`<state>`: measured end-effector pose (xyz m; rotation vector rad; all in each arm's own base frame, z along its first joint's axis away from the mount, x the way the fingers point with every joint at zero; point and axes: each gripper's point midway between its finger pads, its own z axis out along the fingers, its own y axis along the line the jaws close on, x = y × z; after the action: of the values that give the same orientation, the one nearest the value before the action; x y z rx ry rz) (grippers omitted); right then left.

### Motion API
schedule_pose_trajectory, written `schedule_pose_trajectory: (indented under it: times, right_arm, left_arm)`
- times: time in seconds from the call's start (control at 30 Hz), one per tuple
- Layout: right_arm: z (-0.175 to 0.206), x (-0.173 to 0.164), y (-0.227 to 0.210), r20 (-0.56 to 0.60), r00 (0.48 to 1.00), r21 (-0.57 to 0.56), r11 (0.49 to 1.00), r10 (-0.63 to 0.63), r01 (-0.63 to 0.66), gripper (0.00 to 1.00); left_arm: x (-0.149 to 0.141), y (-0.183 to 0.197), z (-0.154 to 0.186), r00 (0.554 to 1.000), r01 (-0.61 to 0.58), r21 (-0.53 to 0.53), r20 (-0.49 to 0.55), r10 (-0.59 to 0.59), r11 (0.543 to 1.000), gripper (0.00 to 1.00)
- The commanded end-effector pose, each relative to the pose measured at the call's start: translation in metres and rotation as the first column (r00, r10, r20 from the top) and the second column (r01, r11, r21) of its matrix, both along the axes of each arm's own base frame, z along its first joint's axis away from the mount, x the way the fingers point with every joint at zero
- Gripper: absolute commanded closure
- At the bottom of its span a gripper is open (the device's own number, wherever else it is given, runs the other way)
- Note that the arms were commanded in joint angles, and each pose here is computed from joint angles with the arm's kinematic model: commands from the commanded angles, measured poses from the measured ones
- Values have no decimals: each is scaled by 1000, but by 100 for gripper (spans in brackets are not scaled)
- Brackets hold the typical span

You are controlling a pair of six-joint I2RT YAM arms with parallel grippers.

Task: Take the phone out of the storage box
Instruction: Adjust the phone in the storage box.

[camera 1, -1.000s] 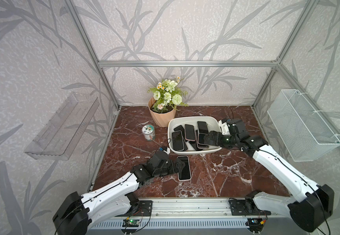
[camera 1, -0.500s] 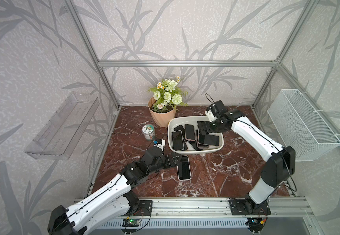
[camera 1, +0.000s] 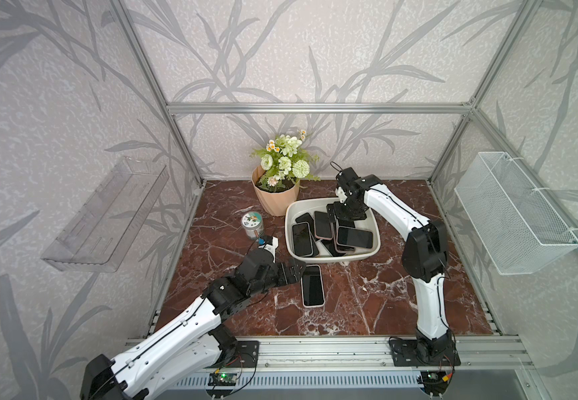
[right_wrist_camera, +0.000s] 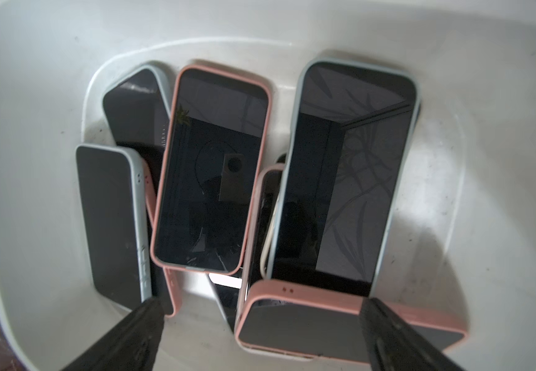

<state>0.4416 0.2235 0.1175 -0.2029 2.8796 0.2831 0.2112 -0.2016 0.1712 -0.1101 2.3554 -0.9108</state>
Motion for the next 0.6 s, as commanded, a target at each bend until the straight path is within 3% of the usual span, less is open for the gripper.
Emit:
schedule_pose_trajectory:
  times: [0.0,0.27,0.57]
  right_arm:
    - [-12,10,-17,-46,999,-35,999,-27,25,1]
    - [-31,36,-25,-90,995,-42,998,-45,42,1]
    - [-51,43,-31,-124,991,-71,997,-51,42,1]
  left_arm:
    - [0,-3,-5,1000,10,-12,-13,-10,1000,0]
    - [2,-7,-16,999,22,-13,-38,-22,1000,0]
    - [6,-7,-26,998,17,-31,-59,-19,999,0]
